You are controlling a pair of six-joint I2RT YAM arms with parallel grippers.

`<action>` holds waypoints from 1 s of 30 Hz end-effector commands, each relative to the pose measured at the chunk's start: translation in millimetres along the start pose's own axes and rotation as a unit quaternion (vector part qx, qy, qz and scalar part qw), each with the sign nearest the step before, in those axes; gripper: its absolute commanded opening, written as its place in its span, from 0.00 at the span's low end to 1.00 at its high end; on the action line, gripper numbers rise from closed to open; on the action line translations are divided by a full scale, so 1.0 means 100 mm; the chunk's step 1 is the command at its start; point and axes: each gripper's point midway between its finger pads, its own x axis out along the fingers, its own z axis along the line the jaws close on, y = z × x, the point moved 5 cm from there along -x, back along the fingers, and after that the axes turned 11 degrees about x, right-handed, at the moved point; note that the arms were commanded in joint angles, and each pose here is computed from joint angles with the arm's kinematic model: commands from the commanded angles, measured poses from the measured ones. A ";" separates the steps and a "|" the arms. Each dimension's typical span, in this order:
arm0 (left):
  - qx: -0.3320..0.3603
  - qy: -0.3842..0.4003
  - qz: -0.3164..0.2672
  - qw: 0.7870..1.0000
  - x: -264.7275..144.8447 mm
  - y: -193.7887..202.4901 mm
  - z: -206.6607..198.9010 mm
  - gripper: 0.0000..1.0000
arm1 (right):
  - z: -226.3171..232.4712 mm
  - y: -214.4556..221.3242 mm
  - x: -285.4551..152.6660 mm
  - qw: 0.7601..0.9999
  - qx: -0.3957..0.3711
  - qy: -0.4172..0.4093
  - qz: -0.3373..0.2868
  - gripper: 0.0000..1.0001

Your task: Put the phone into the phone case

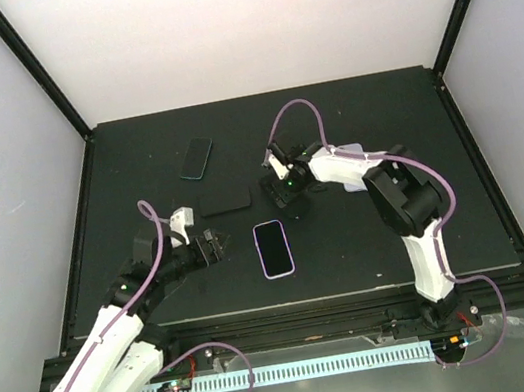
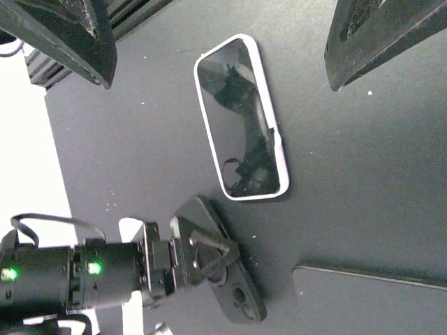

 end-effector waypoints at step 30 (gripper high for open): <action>-0.034 0.280 -0.075 0.956 -0.14 -0.63 -0.72 0.39 | 1.34 0.75 -1.99 0.780 0.077 -0.617 -0.069 0.64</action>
